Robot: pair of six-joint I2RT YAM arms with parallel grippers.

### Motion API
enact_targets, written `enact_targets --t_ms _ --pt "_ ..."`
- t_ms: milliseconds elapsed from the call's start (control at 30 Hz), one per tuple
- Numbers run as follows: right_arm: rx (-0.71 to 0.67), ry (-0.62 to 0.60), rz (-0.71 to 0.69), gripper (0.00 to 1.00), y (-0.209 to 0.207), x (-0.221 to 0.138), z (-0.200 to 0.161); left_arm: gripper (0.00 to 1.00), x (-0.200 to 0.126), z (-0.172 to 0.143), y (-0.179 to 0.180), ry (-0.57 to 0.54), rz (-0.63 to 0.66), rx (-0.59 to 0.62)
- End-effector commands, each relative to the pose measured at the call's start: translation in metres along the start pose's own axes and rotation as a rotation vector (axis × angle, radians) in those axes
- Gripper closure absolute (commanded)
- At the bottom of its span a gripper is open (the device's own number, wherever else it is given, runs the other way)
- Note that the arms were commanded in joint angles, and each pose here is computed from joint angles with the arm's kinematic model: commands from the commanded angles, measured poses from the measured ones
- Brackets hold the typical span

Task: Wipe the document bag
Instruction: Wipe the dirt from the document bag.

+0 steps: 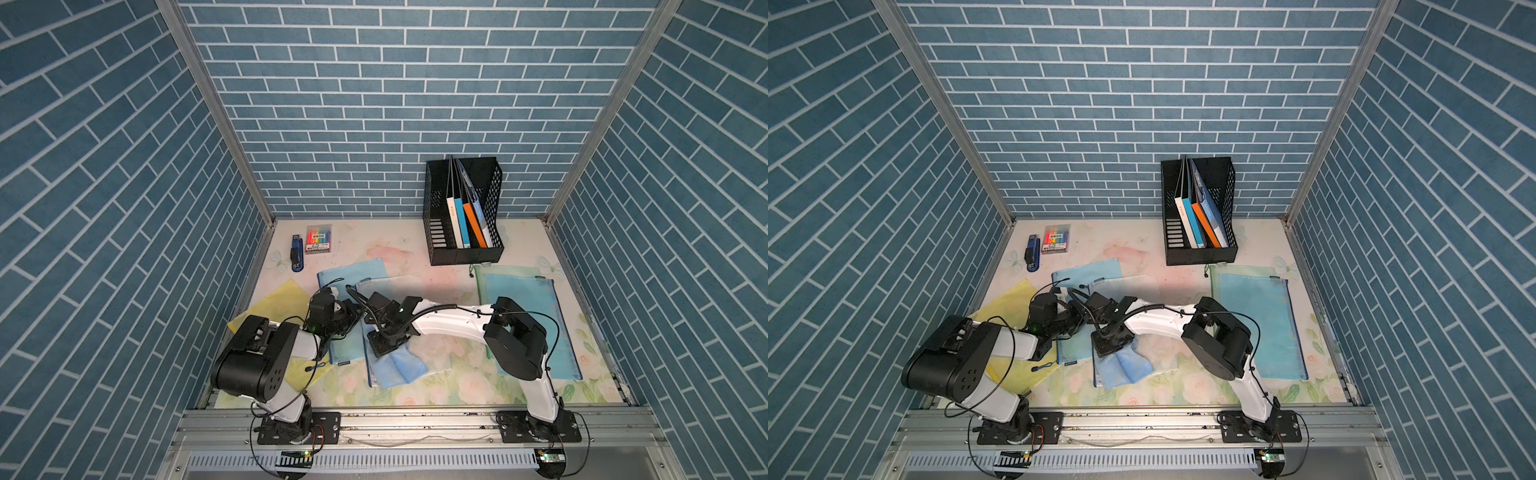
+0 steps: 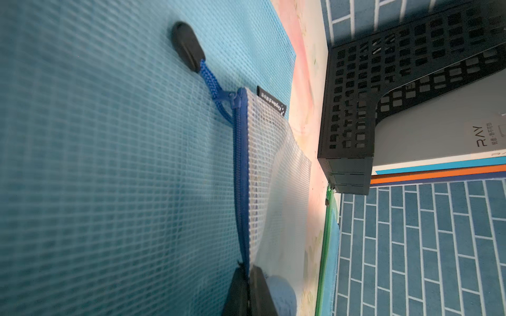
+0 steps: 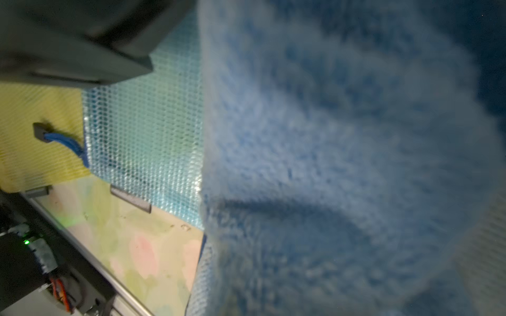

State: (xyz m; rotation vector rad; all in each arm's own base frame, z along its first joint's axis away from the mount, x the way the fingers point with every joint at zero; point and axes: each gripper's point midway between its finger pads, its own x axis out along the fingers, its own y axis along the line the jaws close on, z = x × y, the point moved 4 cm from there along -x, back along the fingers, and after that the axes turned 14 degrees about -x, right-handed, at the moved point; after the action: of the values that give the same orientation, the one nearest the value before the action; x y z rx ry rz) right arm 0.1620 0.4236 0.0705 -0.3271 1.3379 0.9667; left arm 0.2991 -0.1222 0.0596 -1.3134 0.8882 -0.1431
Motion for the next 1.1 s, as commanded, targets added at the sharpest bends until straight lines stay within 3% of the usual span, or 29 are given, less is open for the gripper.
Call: enact_targets --t_ms 0,133,367,567,733,900,1067 --pt "0.011 0.032 0.017 1.0 -0.011 0.002 -0.006 1.0 -0.001 0.002 -0.008 -0.012 -0.036 0.008" --pt "0.1 0.034 -0.076 1.0 -0.047 -0.007 -0.024 1.0 0.0 0.002 -0.008 -0.011 -0.029 0.018" --pt "0.314 0.003 -0.253 1.0 -0.135 -0.059 -0.067 1.0 0.002 0.002 -0.009 -0.006 -0.035 0.011" --pt "0.333 0.014 -0.347 1.0 -0.156 -0.079 -0.071 1.0 0.005 0.006 -0.015 -0.014 -0.045 0.013" --pt "0.263 -0.01 -0.268 1.0 -0.125 -0.061 -0.04 1.0 0.006 0.008 -0.017 -0.027 -0.055 0.004" --pt "0.09 0.023 -0.128 1.0 -0.053 -0.029 -0.004 1.0 0.006 0.009 -0.017 -0.037 -0.059 -0.003" --pt "0.018 0.064 -0.09 1.0 -0.012 -0.01 0.0 1.0 0.005 0.012 -0.019 -0.058 -0.082 -0.033"
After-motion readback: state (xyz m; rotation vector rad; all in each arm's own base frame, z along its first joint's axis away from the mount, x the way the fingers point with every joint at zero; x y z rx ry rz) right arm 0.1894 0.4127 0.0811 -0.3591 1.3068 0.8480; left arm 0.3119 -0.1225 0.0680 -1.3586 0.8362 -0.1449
